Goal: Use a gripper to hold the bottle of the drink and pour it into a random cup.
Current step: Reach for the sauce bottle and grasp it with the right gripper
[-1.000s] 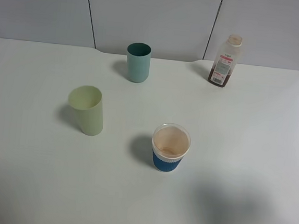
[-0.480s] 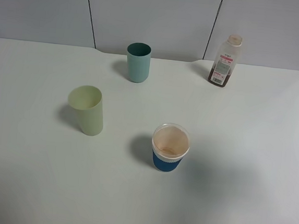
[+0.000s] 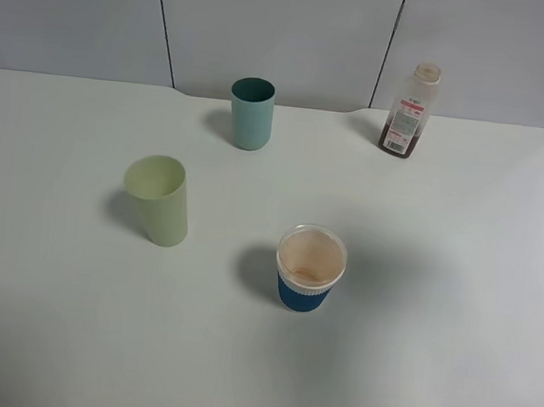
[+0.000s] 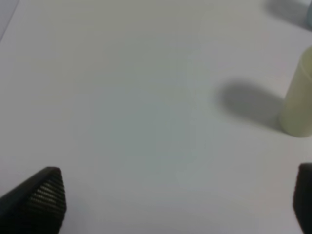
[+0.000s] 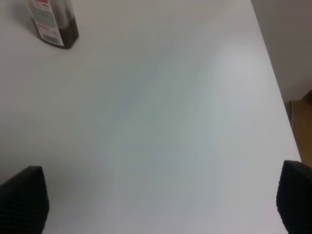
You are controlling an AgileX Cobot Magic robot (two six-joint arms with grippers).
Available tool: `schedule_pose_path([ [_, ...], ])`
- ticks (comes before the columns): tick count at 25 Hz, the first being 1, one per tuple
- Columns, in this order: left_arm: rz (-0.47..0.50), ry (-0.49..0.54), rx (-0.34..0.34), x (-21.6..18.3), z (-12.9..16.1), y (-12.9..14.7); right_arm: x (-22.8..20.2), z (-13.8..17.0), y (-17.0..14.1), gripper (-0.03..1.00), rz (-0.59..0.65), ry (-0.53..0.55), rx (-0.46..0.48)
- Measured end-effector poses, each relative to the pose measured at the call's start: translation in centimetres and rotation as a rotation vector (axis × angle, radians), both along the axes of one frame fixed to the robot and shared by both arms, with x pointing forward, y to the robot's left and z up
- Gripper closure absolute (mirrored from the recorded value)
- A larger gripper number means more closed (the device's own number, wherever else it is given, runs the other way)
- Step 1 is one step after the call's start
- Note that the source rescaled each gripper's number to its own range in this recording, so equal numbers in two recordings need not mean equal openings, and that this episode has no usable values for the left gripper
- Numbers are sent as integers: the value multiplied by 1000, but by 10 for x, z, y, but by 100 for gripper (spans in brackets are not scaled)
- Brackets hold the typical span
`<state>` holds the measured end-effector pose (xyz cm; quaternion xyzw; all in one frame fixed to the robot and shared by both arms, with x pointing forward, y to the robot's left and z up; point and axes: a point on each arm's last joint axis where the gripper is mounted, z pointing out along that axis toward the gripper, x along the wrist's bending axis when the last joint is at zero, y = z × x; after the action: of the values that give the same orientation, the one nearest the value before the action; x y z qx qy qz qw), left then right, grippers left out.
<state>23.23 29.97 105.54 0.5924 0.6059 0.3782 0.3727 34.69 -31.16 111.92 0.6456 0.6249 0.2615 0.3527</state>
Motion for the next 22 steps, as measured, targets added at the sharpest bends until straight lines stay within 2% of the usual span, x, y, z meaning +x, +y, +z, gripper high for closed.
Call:
schedule_pose_path([
  [11, -1, 0, 1, 0, 0, 0, 52, -23, -5, 7, 7, 137, -58],
  [16, -1, 0, 1, 0, 0, 0, 70, -37, -10, -1, 11, 214, -122],
  [22, 0, 0, 0, 0, 0, 0, 92, -53, -11, -3, 29, 265, -134],
])
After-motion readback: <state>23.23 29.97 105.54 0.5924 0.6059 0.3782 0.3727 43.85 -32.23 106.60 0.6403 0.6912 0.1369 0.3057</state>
